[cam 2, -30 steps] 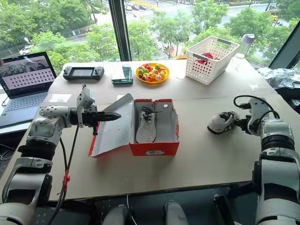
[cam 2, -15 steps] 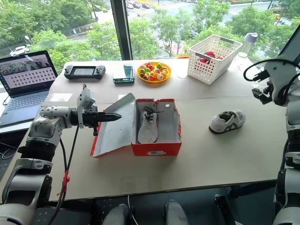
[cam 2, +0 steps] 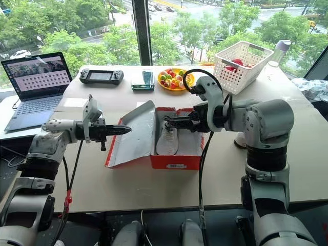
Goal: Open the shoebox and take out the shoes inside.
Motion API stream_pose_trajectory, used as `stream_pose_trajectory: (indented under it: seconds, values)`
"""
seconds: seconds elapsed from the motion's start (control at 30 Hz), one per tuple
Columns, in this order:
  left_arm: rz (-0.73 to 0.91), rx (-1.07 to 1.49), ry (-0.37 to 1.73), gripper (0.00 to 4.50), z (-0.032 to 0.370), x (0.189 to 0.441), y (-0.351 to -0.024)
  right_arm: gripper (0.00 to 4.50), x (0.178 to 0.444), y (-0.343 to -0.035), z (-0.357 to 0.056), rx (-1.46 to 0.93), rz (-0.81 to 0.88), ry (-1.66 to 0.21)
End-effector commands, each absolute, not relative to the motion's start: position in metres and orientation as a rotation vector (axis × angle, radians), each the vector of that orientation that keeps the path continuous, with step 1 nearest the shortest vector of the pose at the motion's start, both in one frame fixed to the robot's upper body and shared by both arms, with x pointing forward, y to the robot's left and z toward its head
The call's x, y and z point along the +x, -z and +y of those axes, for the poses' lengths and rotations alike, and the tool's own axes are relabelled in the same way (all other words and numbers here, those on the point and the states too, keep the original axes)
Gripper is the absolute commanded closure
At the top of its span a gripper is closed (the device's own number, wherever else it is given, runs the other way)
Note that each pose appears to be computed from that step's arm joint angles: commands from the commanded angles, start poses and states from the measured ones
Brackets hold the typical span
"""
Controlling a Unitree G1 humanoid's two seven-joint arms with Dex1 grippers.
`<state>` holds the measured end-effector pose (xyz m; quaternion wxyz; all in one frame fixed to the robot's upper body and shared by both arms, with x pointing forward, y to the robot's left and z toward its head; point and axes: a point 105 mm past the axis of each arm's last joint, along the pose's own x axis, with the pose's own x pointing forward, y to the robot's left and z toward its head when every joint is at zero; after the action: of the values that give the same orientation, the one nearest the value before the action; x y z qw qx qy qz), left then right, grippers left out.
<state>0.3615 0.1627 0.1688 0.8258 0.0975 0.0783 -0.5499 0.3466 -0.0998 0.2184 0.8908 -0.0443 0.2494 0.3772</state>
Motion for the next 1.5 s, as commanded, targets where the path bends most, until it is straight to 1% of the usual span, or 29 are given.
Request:
stream_pose_trajectory:
  seconds: [0.03, 0.1, 0.17, 0.33, 0.5, 0.63, 0.77, 0.8, 0.87, 0.93, 0.97, 1.03, 1.07, 1.13, 1.17, 1.2, 1.27, 1.33, 1.43, 1.5]
  values:
    - [0.119, 0.219, 1.172, 4.50, 0.161, 0.360, -0.180, 0.03, 0.364, -0.211, -0.101, -0.153, 0.494, -0.732]
    - [0.119, 0.218, 1.169, 4.50, 0.161, 0.360, -0.180, 0.03, 0.373, -0.200, -0.100, -0.157, 0.516, -0.713]
    - [0.120, 0.217, 1.168, 4.50, 0.162, 0.359, -0.180, 0.03, 0.375, -0.194, -0.093, -0.145, 0.531, -0.733]
    - [0.122, 0.219, 1.164, 4.50, 0.162, 0.359, -0.179, 0.03, 0.385, -0.165, -0.069, -0.080, 0.606, -0.754]
    - [0.119, 0.226, 1.165, 4.50, 0.162, 0.359, -0.179, 0.03, 0.392, -0.144, -0.047, -0.021, 0.652, -0.782]
    - [0.117, 0.232, 1.160, 4.50, 0.164, 0.359, -0.180, 0.03, 0.398, -0.129, -0.045, -0.023, 0.668, -0.766]
    - [0.111, 0.238, 1.155, 4.50, 0.166, 0.359, -0.183, 1.01, 0.403, -0.121, -0.055, -0.030, 0.669, -0.737]
    - [0.111, 0.239, 1.154, 4.50, 0.166, 0.359, -0.183, 1.36, 0.403, -0.122, -0.056, -0.029, 0.667, -0.736]
    - [0.111, 0.242, 1.152, 4.50, 0.166, 0.359, -0.183, 2.07, 0.403, -0.124, -0.054, -0.032, 0.660, -0.756]
    - [0.110, 0.243, 1.152, 4.50, 0.166, 0.359, -0.183, 2.61, 0.402, -0.127, -0.053, -0.039, 0.651, -0.768]
    - [0.109, 0.244, 1.153, 4.50, 0.165, 0.359, -0.183, 3.00, 0.403, -0.132, -0.052, -0.041, 0.634, -0.770]
    - [0.108, 0.244, 1.154, 4.50, 0.164, 0.359, -0.183, 3.55, 0.404, -0.139, -0.052, -0.045, 0.608, -0.772]
    - [0.108, 0.244, 1.154, 4.50, 0.164, 0.359, -0.183, 3.55, 0.404, -0.148, -0.050, -0.046, 0.580, -0.780]
    - [0.111, 0.245, 1.154, 4.50, 0.165, 0.360, -0.183, 3.55, 0.396, -0.182, -0.043, -0.078, 0.489, -0.843]
    - [0.112, 0.246, 1.153, 4.50, 0.165, 0.360, -0.183, 3.55, 0.394, -0.195, -0.044, -0.095, 0.453, -0.850]
    - [0.113, 0.247, 1.153, 4.50, 0.166, 0.360, -0.183, 3.55, 0.392, -0.203, -0.045, -0.106, 0.434, -0.850]
    - [0.114, 0.247, 1.151, 4.50, 0.166, 0.360, -0.184, 3.55, 0.387, -0.225, -0.056, -0.123, 0.381, -0.831]
    - [0.116, 0.248, 1.151, 4.50, 0.167, 0.360, -0.183, 3.55, 0.382, -0.236, -0.064, -0.134, 0.354, -0.822]
    - [0.118, 0.248, 1.153, 4.50, 0.166, 0.360, -0.183, 3.55, 0.377, -0.245, -0.070, -0.136, 0.328, -0.812]
    - [0.119, 0.248, 1.156, 4.50, 0.166, 0.361, -0.182, 3.55, 0.374, -0.260, -0.077, -0.119, 0.286, -0.802]
